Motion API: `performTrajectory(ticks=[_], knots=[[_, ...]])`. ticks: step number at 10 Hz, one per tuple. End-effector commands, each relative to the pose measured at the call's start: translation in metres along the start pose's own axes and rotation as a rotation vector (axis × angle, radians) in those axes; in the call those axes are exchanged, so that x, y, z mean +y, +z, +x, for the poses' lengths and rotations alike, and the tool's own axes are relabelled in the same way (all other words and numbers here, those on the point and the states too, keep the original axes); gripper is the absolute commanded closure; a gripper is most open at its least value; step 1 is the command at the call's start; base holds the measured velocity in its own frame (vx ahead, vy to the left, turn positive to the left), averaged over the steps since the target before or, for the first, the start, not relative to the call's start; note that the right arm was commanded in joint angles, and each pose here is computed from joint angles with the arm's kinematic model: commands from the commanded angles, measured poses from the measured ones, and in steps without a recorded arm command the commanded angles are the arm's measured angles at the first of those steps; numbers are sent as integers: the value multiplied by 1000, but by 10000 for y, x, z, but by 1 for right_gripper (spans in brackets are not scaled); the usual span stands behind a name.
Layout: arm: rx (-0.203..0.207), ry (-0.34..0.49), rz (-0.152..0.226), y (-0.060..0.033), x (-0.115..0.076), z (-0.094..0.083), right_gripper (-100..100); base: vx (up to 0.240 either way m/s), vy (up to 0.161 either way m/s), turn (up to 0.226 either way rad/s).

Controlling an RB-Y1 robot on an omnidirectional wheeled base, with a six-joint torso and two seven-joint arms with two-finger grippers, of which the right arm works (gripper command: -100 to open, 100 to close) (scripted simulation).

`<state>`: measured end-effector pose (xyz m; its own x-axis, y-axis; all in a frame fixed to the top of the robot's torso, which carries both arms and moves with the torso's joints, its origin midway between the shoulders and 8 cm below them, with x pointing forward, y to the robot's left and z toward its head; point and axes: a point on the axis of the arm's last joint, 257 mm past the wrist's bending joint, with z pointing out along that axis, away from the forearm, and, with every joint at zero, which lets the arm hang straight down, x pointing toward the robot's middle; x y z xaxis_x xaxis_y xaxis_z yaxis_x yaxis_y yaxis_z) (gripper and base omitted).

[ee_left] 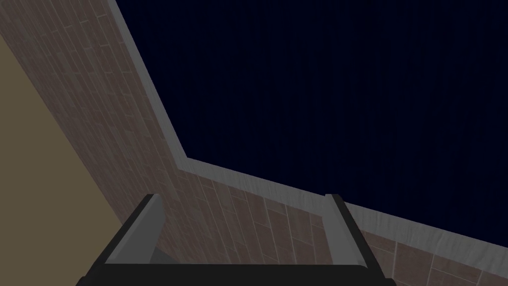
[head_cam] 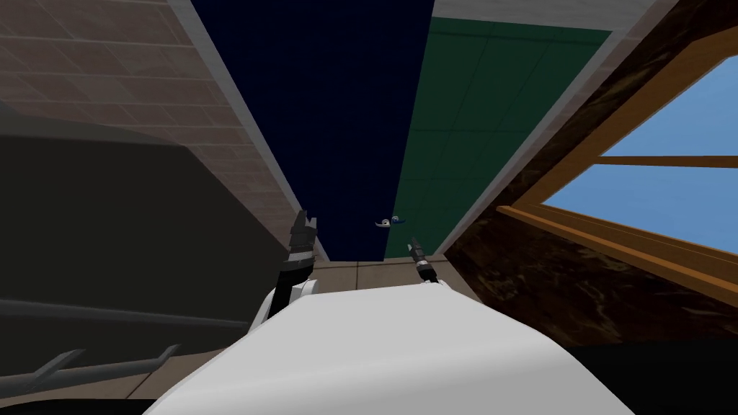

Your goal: Pull the door open

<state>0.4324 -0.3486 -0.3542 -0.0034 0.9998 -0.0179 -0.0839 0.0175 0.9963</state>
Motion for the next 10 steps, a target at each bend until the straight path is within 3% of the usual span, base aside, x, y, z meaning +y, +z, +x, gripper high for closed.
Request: performTrajectory(ticks=[1,7,8,9,10], knots=[[-8,5,23,-41,-97,-57,-100,189,7,13],[-29,15,76,-130,-333,-213,-100,139,-5,10],[-27,13,71,-114,-315,-200,-100,57,0,3],[-74,-1,89,-231,-361,-459,-100,-21,-30,43],[-74,-1,89,-231,-361,-459,-100,-35,-40,27]])
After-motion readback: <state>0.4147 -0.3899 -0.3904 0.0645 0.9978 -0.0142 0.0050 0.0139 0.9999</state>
